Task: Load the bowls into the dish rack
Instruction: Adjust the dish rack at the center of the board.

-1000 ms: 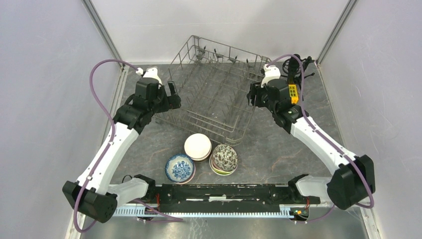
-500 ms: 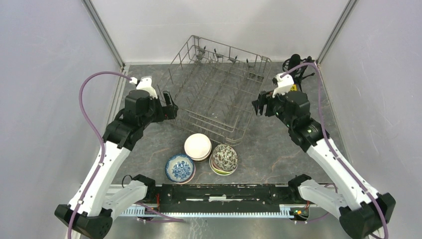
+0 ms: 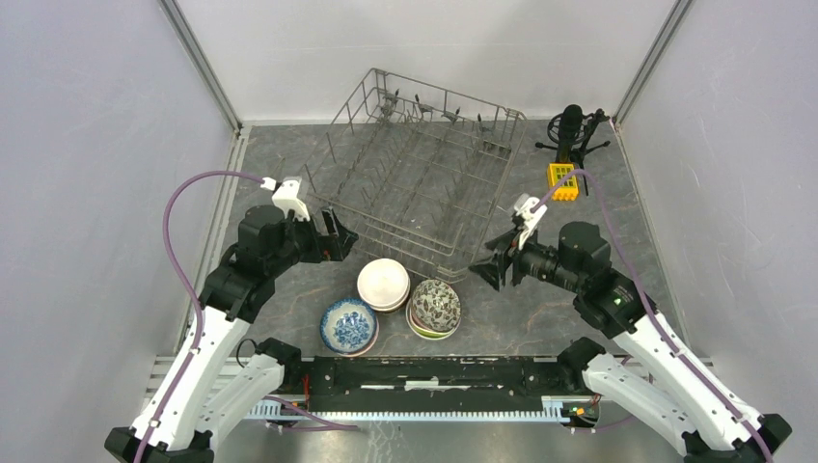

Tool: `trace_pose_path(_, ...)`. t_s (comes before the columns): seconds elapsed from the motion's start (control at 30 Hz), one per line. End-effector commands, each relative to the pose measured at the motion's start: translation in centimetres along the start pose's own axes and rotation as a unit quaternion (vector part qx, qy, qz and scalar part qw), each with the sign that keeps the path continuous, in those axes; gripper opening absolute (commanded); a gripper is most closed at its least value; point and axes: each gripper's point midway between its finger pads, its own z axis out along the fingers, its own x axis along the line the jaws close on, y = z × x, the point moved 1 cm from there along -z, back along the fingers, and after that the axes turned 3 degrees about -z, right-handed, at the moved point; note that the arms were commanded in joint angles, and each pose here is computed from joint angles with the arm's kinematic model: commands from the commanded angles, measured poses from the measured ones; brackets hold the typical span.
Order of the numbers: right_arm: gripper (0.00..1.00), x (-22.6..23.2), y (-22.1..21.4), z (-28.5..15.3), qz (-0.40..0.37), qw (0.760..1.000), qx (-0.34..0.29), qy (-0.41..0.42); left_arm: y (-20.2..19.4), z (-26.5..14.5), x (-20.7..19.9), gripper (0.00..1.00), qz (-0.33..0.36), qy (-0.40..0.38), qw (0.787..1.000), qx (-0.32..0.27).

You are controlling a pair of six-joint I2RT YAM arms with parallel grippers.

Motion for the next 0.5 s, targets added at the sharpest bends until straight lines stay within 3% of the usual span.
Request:
trace_pose_path(0.0,0.67,3.8,-2.7,0.3,0.007,0.996,0.033,0.082,0.8,0.0,-1.5,1.0,0.016,-0.049,0.998,-0.022)
trace_pose_path(0.27,0.66,4.8,-3.8,0.2,0.003,0.995,0.036,0.09,-1.4,-0.8,-5.0,0.97,-0.016,-0.147,0.988,0.043)
trace_pose_path(0.47,0.66,3.1,-4.8,0.0,-0.019,0.997,0.058,0.042,-3.8,-2.0,-6.8,0.91,-0.01,-0.125,0.988,0.094)
